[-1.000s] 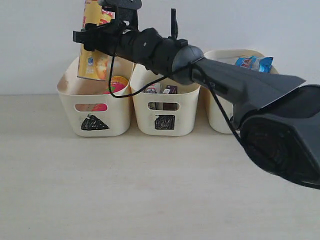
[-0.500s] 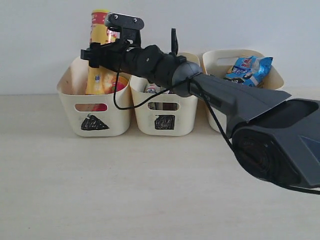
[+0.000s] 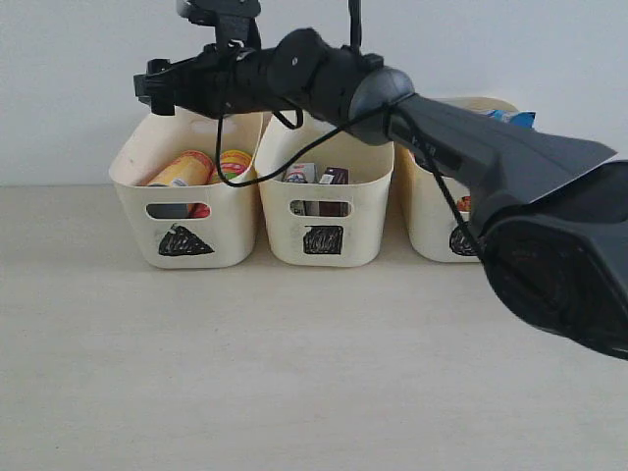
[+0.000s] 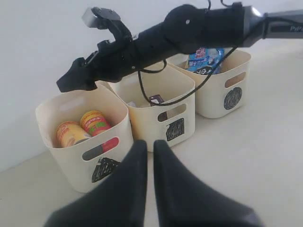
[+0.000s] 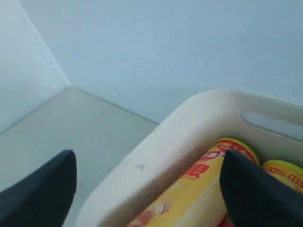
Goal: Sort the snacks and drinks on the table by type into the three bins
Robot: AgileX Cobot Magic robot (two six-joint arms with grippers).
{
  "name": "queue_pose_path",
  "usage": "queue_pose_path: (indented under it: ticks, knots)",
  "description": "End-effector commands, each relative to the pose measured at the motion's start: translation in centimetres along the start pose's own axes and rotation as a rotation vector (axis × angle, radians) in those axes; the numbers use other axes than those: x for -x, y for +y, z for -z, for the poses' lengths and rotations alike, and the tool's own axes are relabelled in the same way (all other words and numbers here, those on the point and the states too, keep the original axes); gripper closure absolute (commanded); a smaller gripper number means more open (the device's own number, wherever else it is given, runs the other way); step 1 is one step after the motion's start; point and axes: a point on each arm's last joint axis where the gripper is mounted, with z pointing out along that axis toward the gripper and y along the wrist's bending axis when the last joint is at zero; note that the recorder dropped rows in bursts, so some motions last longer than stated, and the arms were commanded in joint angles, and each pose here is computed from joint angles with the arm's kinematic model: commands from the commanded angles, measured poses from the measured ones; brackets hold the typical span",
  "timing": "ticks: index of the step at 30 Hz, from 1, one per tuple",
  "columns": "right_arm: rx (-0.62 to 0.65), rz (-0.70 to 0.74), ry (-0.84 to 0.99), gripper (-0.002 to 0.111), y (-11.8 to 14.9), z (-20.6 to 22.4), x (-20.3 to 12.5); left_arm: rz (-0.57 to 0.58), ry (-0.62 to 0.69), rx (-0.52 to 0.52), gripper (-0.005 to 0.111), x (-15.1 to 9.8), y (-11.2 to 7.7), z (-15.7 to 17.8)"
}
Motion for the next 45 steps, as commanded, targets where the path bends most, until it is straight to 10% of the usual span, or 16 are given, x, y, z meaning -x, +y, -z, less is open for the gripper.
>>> queue_pose_path:
  ticks: [1,4,12,31,45]
  knots:
    - [0.022,0.067,0.212,0.060,1.4,3.0,1.6,0.000,0.010,0.009,0.102,-0.2,0.0,-0.1]
    - [-0.024,0.122,0.399,0.106,1.5,4.9,1.5,0.000,0.010,0.009,0.102,-0.2,0.0,-0.1]
    - [-0.173,0.221,0.710,0.109,2.0,8.3,0.8,0.046,-0.005,-0.002,0.102,0.0,-0.1,-0.1]
    - [-0.372,0.392,0.770,0.109,2.5,24.1,-3.3,0.035,-0.010,-0.011,0.102,0.1,-0.2,-0.3]
    - [-0.917,0.004,0.453,0.109,-4.7,44.8,-5.8,0.068,0.028,0.108,0.102,0.0,-0.5,-3.4]
